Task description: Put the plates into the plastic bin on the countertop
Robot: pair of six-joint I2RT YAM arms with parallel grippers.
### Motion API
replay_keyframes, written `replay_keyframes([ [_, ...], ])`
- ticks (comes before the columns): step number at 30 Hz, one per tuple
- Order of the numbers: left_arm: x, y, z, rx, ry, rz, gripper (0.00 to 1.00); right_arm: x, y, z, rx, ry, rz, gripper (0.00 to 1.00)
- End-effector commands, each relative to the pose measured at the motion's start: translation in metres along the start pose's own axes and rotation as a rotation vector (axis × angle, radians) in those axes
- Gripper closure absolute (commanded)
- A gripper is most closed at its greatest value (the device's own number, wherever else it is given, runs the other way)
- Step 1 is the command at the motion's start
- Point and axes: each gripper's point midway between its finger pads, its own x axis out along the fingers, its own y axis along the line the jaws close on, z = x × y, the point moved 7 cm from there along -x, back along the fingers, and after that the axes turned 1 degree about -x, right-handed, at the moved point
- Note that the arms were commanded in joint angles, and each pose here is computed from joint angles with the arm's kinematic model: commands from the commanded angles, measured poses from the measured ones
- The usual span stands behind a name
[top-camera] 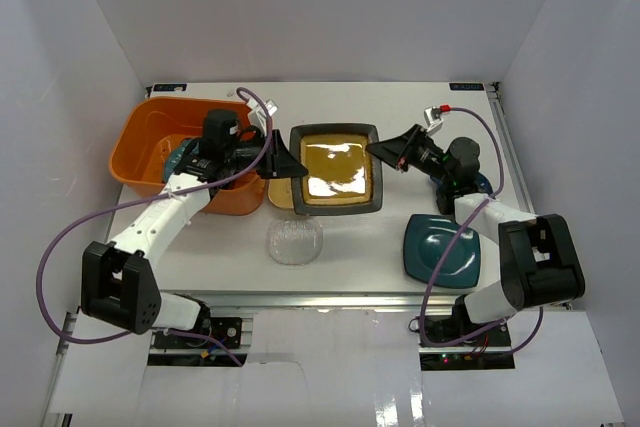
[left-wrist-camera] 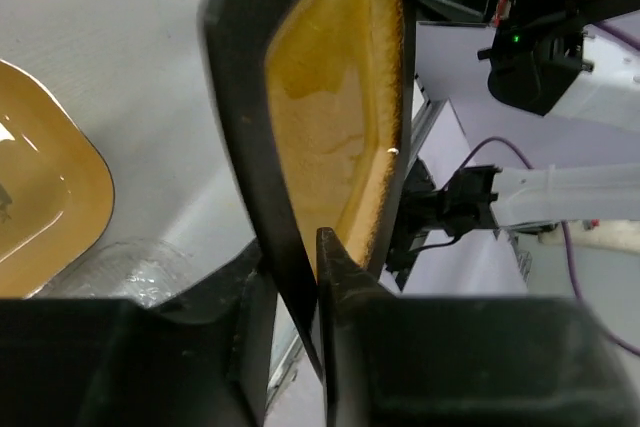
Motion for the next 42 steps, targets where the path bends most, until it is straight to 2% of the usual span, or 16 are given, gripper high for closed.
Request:
replay_keyframes([
  [1,0.006,-0.015,0.01,0.038,-0.02,-0.071,0.73,0.003,0.027,0.007,-0.05,-0.042,0.087,0.92],
  [3,0.007,-0.013,0.012,0.028,-0.035,-0.046,0.97,0.002,0.023,0.003,-0.038,-0.038,0.079,0.92],
  [4,0.007,-0.014,0.013,0.028,-0.048,-0.036,1.0,0.002,0.022,0.002,-0.034,-0.037,0.078,0.92],
  [6,0.006,-0.014,0.015,0.019,-0.075,-0.024,1.0,0.001,0.018,-0.001,-0.031,-0.034,0.068,0.88],
  [8,0.004,-0.019,0.021,0.021,-0.105,-0.042,1.0,0.0,0.016,-0.003,-0.027,-0.026,0.064,0.73],
  [9,0.003,-0.02,0.022,-0.016,-0.116,-0.051,1.0,-0.001,0.016,-0.004,-0.026,-0.015,0.066,0.57],
  [11,0.0,-0.024,0.029,-0.029,-0.146,-0.088,1.0,-0.002,0.017,-0.005,-0.03,-0.017,0.07,0.38],
  [13,-0.004,-0.03,0.032,-0.075,-0.16,-0.131,1.0,-0.004,0.017,-0.007,-0.034,-0.01,0.064,0.28],
  [14,-0.006,-0.034,0.037,-0.066,-0.184,-0.152,1.0,-0.006,0.019,-0.008,-0.041,-0.009,0.066,0.16],
  [17,-0.019,-0.042,0.046,-0.085,-0.248,-0.165,1.0,-0.011,0.021,-0.01,-0.068,-0.019,0.056,0.03],
  [18,-0.027,-0.045,0.05,-0.081,-0.279,-0.166,1.0,-0.012,0.022,-0.011,-0.073,-0.019,0.057,0.02],
  [22,-0.056,-0.035,0.067,-0.109,-0.404,-0.087,1.0,-0.026,0.024,-0.005,-0.107,-0.069,0.047,0.08],
  [27,-0.124,0.012,0.083,-0.208,-0.671,0.245,1.0,-0.042,0.026,-0.004,-0.166,-0.099,0.015,0.09],
  [33,-0.18,0.05,0.065,-0.29,-0.893,0.634,1.0,-0.058,0.018,-0.007,-0.243,-0.117,-0.094,0.09],
  [37,-0.188,0.069,0.063,-0.326,-0.937,0.7,1.0,-0.066,0.015,-0.008,-0.299,-0.133,-0.161,0.09],
  [42,-0.183,0.1,0.063,-0.409,-0.911,0.734,1.0,-0.077,0.013,-0.012,-0.345,-0.155,-0.211,0.09],
])
